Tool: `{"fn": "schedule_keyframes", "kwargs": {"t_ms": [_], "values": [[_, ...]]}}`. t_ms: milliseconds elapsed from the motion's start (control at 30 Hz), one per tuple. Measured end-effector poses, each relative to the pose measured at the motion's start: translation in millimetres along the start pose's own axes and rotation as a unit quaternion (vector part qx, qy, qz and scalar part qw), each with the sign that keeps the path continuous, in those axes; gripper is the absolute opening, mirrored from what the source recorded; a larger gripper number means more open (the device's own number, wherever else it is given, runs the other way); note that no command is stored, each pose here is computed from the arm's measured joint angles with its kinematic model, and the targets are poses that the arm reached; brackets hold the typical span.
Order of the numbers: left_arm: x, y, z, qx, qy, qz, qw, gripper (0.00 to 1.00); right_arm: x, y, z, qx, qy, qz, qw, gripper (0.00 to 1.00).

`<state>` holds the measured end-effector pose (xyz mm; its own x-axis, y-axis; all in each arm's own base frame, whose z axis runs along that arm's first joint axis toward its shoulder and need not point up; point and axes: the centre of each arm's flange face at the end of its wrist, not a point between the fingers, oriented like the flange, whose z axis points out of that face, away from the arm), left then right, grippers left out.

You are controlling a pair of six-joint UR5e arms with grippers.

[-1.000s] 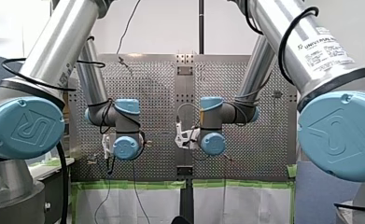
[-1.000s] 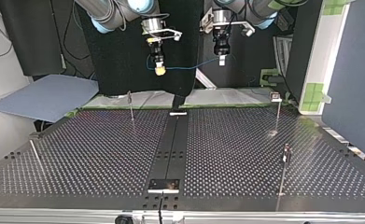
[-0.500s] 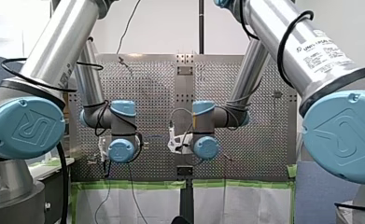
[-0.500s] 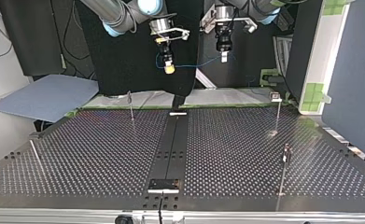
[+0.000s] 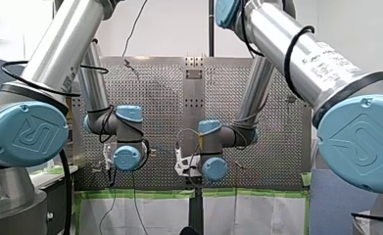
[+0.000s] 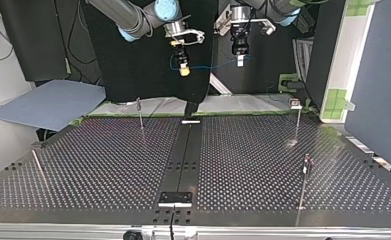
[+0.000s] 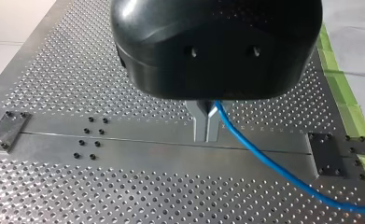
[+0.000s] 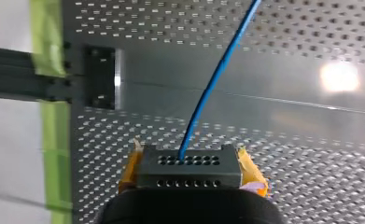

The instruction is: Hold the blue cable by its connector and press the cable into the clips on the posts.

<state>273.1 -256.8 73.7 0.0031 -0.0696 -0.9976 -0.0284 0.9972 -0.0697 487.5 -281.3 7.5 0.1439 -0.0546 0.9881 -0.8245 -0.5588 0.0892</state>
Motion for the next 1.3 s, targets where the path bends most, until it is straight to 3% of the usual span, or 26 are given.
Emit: {"fn": "schedule_keyframes", "kwargs": {"t_ms": [167,433,633,1067,1300], "values": [[-11.0,-3.6,7.2,0.003,-0.006,-0.009,0.9999,0.00,1.2,0.8,-1.1,-0.001,-0.005,0.0046,1.0000,0.00],[-30.7,-1.2,10.5,-0.008,-0.009,-0.021,0.9997,0.00,38.6,1.2,1.5,0.005,0.002,0.0406,0.9992,0.00],[-46.1,4.0,11.6,-0.026,-0.012,-0.025,0.9993,0.00,67.6,6.4,5.4,0.012,0.007,0.0603,0.9981,0.00],[-88.9,4.2,24.0,-0.037,-0.042,-0.044,0.9975,0.00,134.0,14.5,11.4,0.018,0.027,0.0707,0.9970,0.00],[-118.1,3.0,34.8,-0.042,-0.062,-0.056,0.9956,0.00,184.2,13.2,15.5,0.037,0.055,0.0761,0.9949,0.00]]}}
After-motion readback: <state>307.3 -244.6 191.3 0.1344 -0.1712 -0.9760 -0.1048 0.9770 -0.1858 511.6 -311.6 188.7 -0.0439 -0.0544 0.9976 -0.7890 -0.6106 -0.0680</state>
